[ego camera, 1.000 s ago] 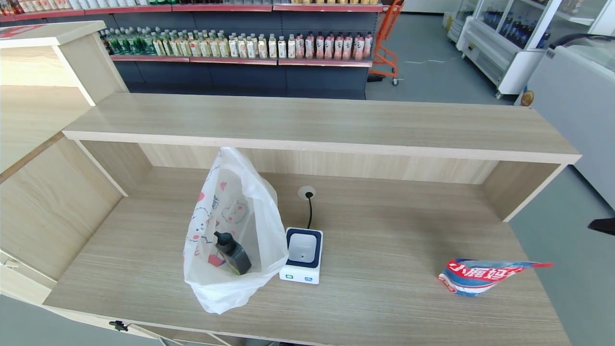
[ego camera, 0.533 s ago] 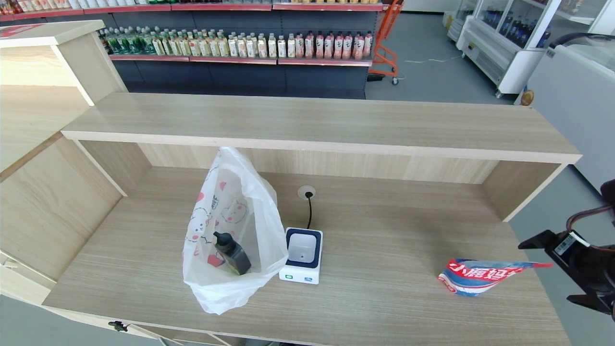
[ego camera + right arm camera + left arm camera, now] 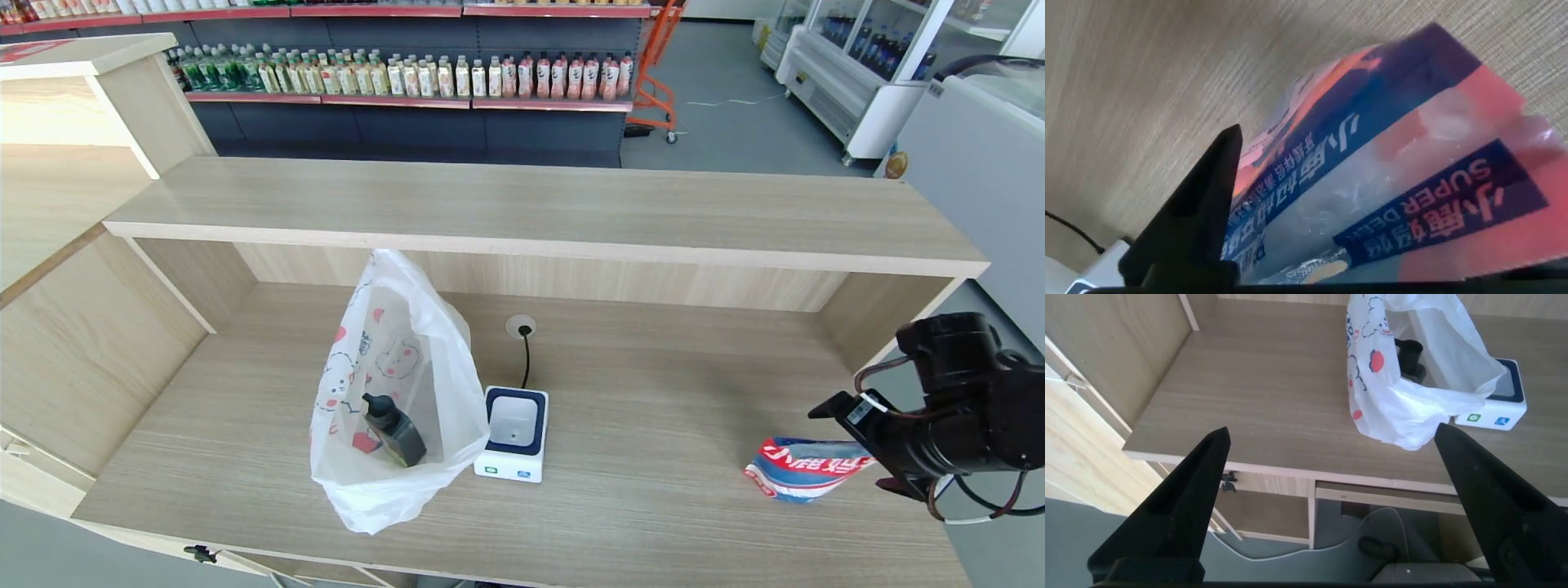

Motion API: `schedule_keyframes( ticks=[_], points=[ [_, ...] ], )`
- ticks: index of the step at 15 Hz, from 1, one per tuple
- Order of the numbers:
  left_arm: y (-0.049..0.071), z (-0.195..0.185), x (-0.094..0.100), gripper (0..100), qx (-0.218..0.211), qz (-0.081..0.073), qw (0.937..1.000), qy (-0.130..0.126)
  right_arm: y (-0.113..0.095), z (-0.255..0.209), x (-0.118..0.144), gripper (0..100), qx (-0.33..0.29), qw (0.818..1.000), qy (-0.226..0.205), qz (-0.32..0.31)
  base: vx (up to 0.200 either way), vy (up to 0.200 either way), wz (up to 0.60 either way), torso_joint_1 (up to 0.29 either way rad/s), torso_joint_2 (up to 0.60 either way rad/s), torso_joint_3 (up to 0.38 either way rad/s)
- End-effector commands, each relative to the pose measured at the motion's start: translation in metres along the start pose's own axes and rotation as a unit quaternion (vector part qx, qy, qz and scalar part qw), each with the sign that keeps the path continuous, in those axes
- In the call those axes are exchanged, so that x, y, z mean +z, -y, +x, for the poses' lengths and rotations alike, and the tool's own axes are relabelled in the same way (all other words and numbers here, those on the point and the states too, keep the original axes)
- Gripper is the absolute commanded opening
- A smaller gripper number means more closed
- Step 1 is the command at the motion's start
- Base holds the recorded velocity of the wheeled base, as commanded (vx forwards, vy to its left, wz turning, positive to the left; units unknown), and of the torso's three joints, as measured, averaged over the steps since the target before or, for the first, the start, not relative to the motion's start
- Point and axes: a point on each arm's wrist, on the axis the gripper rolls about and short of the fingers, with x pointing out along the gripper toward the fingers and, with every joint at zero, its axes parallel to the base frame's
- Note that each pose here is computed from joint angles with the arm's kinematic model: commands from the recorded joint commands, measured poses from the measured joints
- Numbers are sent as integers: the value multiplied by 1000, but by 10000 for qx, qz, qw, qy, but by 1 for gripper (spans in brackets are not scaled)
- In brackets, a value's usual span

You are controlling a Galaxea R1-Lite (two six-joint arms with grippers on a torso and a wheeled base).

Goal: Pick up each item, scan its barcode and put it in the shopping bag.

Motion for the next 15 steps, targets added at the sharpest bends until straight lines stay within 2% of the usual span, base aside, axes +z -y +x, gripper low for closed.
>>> schedule_keyframes(
  ticks=[1, 5, 9, 11, 12, 13, 14, 15],
  points=[
    [0, 0, 0, 100, 2, 6, 10000, 2, -4, 26, -10, 0, -177, 9995, -226, -136, 0, 0, 0, 0, 0, 0],
    [0, 0, 0, 100, 2, -2, 10000, 2, -6, 44, -17, 0, -259, 9984, -254, -442, 0, 0, 0, 0, 0, 0],
    [0, 0, 0, 100, 2, -2, 10000, 2, -6, 49, -18, 0, -237, 9937, -243, -1067, 0, 0, 0, 0, 0, 0],
    [0, 0, 0, 100, 2, -2, 10000, 2, -20, 18, -5, 0, 474, 9877, 176, -1481, 0, 0, 0, 0, 0, 0],
    [0, 0, 0, 100, 2, -2, 10000, 2, -29, -7, 1, 0, 1311, 9747, 159, -1802, 0, 0, 0, 0, 0, 0],
    [0, 0, 0, 100, -6, -2, 10000, 2, -32, -21, 4, 0, 1714, 9655, 139, -1954, 0, 0, 0, 0, 0, 0],
    [0, 0, 0, 100, 2, 6, 10000, 2, -35, -54, 6, 0, 2857, 9252, -81, -2497, 0, 0, 0, 0, 0, 0],
    [0, 0, 0, 100, 2, -2, 10000, 2, -35, -62, 6, 0, 3256, 9055, -202, -2715, 0, 0, 0, 0, 0, 0]
  ],
)
